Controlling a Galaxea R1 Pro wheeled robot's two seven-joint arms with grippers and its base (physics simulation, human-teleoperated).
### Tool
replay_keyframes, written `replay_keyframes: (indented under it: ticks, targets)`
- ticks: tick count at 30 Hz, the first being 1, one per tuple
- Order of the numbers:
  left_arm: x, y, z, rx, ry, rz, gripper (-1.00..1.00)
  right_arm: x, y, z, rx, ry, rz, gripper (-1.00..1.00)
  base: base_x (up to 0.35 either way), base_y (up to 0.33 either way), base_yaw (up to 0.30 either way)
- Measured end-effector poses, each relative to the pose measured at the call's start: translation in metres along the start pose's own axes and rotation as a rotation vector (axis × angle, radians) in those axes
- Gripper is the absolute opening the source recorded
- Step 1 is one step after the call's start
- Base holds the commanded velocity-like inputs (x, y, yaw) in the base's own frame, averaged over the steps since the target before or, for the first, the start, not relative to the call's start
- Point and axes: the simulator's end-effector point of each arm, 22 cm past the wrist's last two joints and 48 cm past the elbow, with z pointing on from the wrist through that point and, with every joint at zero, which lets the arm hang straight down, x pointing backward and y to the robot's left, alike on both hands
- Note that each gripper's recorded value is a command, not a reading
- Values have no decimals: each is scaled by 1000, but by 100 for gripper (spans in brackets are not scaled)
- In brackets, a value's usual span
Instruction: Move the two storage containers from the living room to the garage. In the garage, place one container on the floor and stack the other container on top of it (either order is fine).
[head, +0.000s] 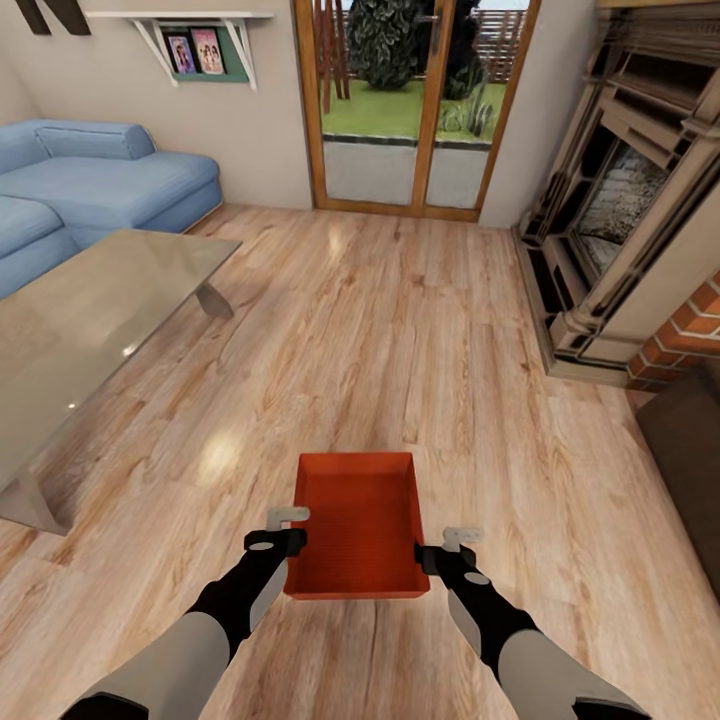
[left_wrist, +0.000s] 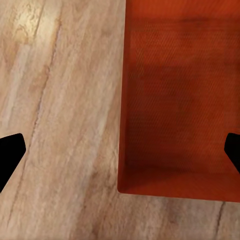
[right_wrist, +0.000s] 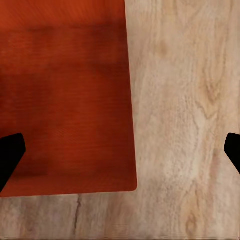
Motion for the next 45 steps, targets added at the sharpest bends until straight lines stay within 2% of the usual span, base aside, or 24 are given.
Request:
replay_keyframes:
  ticks: [6, 38, 45]
  targets:
    - [6, -1, 9, 0, 0, -2, 100, 13, 0, 9, -1, 14, -1, 100, 0, 0, 0]
    - [8, -2, 9, 1, 4, -7, 100, 15, 0, 9, -9, 17, -8, 100, 50, 0, 0]
    - [12, -3, 10, 2, 10, -12, 100, 5, 1, 9, -10, -4, -12, 100, 0, 0, 0]
